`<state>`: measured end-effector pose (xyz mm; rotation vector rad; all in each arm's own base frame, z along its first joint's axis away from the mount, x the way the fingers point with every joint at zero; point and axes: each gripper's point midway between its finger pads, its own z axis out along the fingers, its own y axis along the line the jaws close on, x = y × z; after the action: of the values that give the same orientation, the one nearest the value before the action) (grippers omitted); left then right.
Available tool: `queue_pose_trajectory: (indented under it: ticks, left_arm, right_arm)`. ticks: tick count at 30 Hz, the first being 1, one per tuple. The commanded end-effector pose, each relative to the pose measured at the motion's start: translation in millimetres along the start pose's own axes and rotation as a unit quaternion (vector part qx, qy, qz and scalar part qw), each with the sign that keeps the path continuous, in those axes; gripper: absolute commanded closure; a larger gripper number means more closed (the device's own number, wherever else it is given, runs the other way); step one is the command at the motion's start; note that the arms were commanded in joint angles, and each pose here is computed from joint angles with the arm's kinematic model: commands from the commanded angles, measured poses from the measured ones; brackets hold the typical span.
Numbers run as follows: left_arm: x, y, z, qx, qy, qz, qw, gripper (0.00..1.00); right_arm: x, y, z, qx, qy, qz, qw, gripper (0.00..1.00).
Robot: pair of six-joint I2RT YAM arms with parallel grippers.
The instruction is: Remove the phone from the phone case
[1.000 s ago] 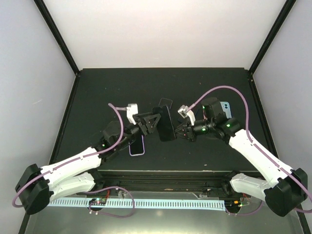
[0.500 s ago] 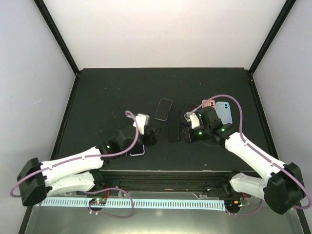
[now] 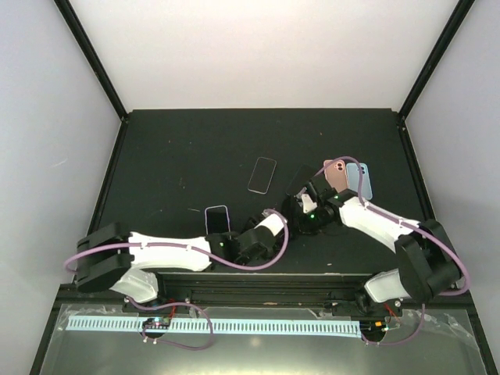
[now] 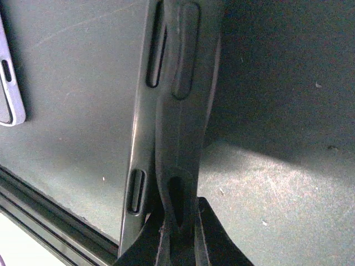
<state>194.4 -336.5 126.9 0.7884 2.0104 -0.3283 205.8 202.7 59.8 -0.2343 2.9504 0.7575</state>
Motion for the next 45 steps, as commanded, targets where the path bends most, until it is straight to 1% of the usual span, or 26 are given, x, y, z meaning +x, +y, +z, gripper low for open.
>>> queue_pose_trajectory:
  ticks: [1,5,11,16,21,31,36,40,45]
  left_arm:
    - [-18,-9,14,-0.027,-0.023,0.03,0.999,0.25]
    - [-15,-20,29,-0.029,-0.013,0.046,0.998,0.25]
    - [-17,-32,38,-0.01,-0.02,0.047,0.999,0.27]
    - [-6,-39,44,0.006,-0.005,0.059,0.998,0.34]
    - [5,-28,53,-0.038,0.022,0.069,0.997,0.41]
    - [23,-8,66,-0.117,0.055,0.09,0.987,0.48]
    - [31,7,65,-0.165,0.072,0.102,0.978,0.59]
    - [34,21,60,-0.192,0.075,0.089,0.974,0.64]
    - [36,43,47,-0.216,0.064,0.041,0.973,0.65]
  right_arm:
    - [-26,12,-4,-0.009,-0.032,-0.001,0.999,0.99]
    - [-26,6,4,0.0,-0.024,0.012,1.0,0.99]
    - [-30,7,9,0.0,-0.015,0.021,1.0,0.99]
    - [-30,9,10,-0.005,-0.011,0.023,1.0,0.99]
    - [-30,10,8,-0.009,-0.014,0.022,1.0,0.99]
    - [-25,17,7,-0.031,-0.009,0.021,0.999,0.99]
    - [-24,21,5,-0.041,-0.008,0.018,0.999,0.99]
    - [-25,22,3,-0.042,-0.013,0.013,0.999,0.99]
    - [-25,22,1,-0.043,-0.018,0.007,0.999,0.99]
